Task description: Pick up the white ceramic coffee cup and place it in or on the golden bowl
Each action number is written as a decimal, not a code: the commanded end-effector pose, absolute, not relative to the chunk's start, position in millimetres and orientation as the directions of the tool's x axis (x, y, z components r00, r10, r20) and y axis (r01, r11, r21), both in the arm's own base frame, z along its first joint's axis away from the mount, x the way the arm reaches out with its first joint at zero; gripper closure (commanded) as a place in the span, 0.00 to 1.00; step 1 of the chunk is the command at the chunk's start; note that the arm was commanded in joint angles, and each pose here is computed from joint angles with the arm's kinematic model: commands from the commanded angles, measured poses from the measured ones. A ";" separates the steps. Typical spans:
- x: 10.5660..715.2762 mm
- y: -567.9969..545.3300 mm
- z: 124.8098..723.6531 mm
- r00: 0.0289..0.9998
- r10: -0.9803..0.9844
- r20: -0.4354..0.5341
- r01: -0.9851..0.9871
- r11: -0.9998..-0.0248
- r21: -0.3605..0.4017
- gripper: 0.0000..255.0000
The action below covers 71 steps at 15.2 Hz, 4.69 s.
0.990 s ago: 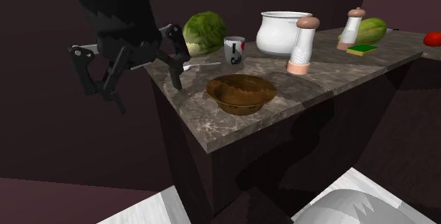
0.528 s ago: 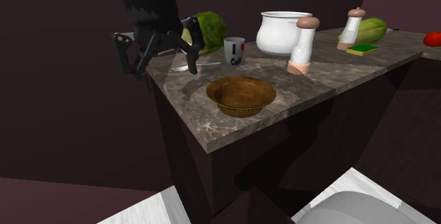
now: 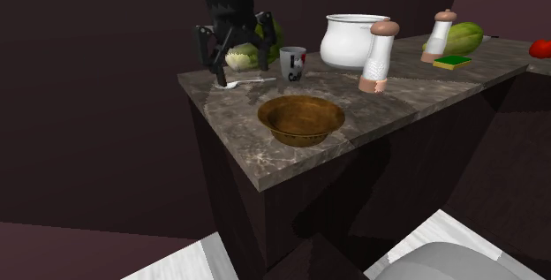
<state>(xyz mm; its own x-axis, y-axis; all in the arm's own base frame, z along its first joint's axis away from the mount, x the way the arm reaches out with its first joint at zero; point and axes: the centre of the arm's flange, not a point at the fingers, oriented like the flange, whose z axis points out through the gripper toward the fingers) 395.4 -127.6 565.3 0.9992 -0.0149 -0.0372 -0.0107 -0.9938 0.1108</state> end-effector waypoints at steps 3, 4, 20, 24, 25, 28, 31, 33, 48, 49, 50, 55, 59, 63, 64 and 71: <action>426.3 -172.9 568.1 0.999 -0.009 -0.043 -0.004 -0.994 0.113 0.00; 433.7 -183.9 568.7 0.999 -0.007 -0.044 -0.002 -0.994 0.113 0.00; 552.8 -355.9 576.6 0.998 0.016 -0.064 0.023 -0.993 0.115 0.00; 551.5 -358.4 555.6 0.998 0.016 -0.064 0.023 -0.993 0.115 0.00; 551.1 -359.0 550.4 0.998 0.016 -0.064 0.023 -0.993 0.115 0.00; 550.3 -360.6 536.9 0.998 0.016 -0.064 0.023 -0.993 0.115 0.00; 550.3 -360.6 536.9 0.998 0.016 -0.064 0.023 -0.993 0.115 0.00; 550.3 -360.6 536.9 0.998 0.016 -0.064 0.023 -0.993 0.115 0.00; 550.3 -360.6 552.8 0.998 0.016 -0.064 0.023 -0.993 0.115 1.00; 550.3 -360.6 558.0 0.998 0.016 -0.064 0.023 -0.993 0.115 1.00; 550.3 -360.6 563.3 0.998 0.016 -0.064 0.023 -0.993 0.115 1.00; 550.3 -360.6 589.7 0.998 0.016 -0.064 0.023 -0.993 0.115 1.00; 550.3 -360.6 610.8 0.998 0.016 -0.064 0.023 -0.993 0.115 1.00; 550.3 -360.6 632.0 0.998 0.016 -0.064 0.023 -0.993 0.115 1.00; 550.3 -360.6 637.2 0.998 0.016 -0.064 0.023 -0.993 0.115 1.00; 520.1 -335.3 661.1 0.998 0.016 -0.064 0.023 -0.993 0.115 1.00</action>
